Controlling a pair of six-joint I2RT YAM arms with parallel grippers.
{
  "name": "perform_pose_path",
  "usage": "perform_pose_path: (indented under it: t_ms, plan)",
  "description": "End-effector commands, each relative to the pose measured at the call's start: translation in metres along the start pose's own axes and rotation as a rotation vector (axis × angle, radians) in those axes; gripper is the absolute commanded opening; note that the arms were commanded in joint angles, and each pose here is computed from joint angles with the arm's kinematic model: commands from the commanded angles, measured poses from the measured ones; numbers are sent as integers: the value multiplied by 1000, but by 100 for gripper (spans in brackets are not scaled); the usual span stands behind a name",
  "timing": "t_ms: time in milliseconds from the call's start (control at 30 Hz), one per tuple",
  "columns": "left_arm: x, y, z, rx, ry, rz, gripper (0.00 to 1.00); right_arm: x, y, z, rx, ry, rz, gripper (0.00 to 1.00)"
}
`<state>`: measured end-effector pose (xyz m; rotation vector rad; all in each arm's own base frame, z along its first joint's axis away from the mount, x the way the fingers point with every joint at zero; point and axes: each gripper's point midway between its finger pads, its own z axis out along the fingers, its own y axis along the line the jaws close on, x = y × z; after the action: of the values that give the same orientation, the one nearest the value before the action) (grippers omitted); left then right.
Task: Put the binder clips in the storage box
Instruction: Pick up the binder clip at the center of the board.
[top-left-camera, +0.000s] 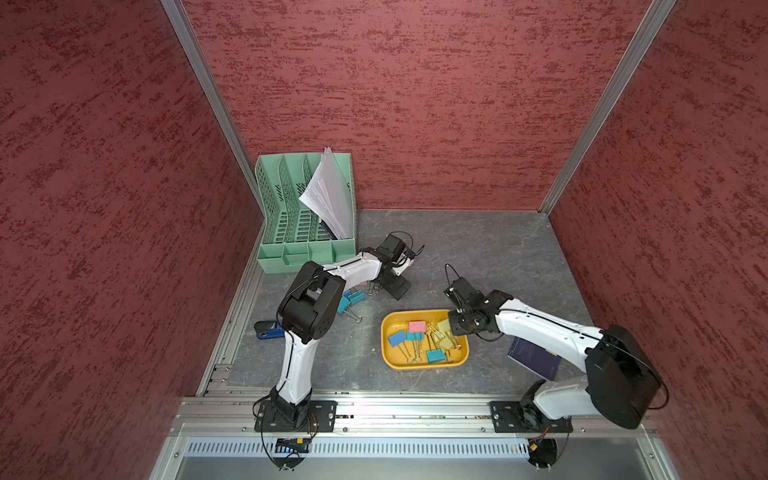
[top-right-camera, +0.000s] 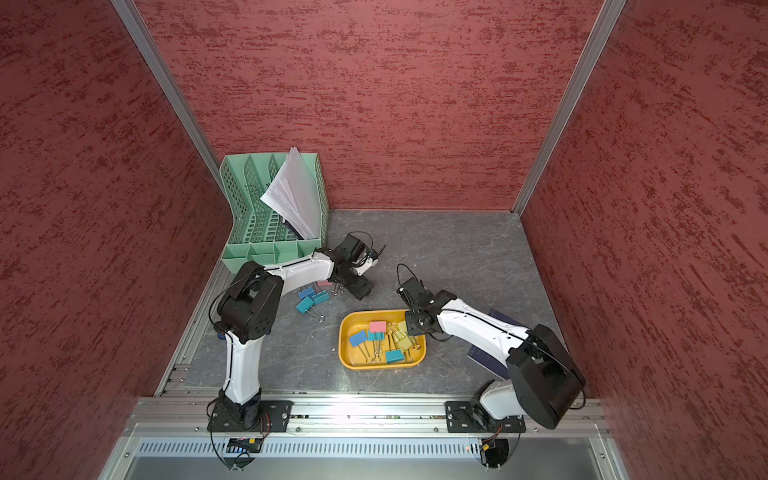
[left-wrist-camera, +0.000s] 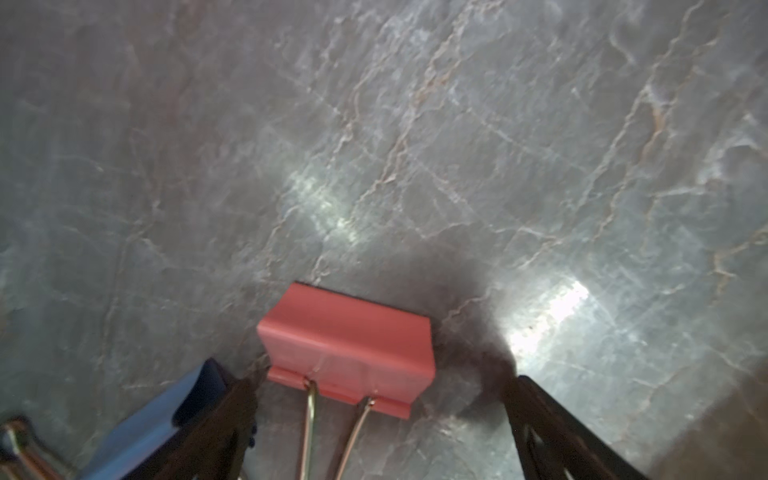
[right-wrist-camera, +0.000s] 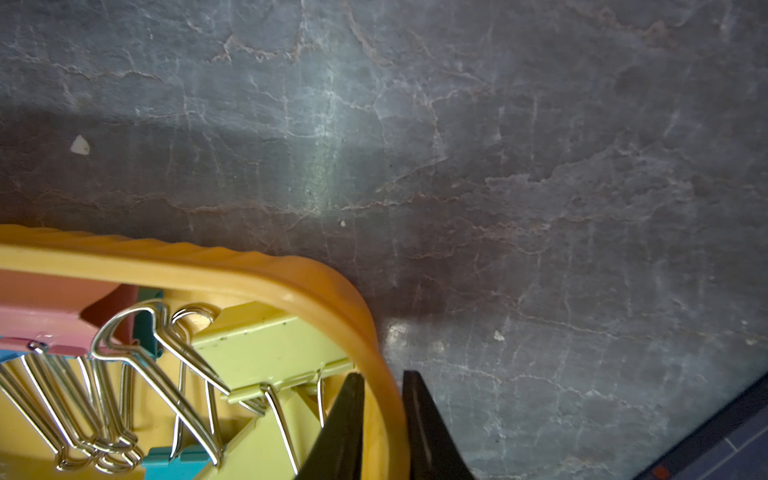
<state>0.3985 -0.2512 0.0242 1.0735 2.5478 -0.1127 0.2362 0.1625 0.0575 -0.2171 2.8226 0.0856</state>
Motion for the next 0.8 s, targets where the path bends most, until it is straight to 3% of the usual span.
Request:
perform_pose_path:
  t_ms: [0,167,333,600,767]
  plan:
    - [-5,8,3,-31,-3,33,98,-6,3,0,-14,-8,-3,21]
    - [-7,7,9,-39,1,48,96,-7,4,3,-16,-4,-6,21]
    - [-8,1,11,-23,6,55,89,-7,4,2,-12,-5,-6,20]
    - [-9,-9,15,-18,1,66,58,-6,4,5,-14,0,-6,19]
    - [-19,1,-1,-78,-42,46,56,-5,4,5,-13,-1,-6,19]
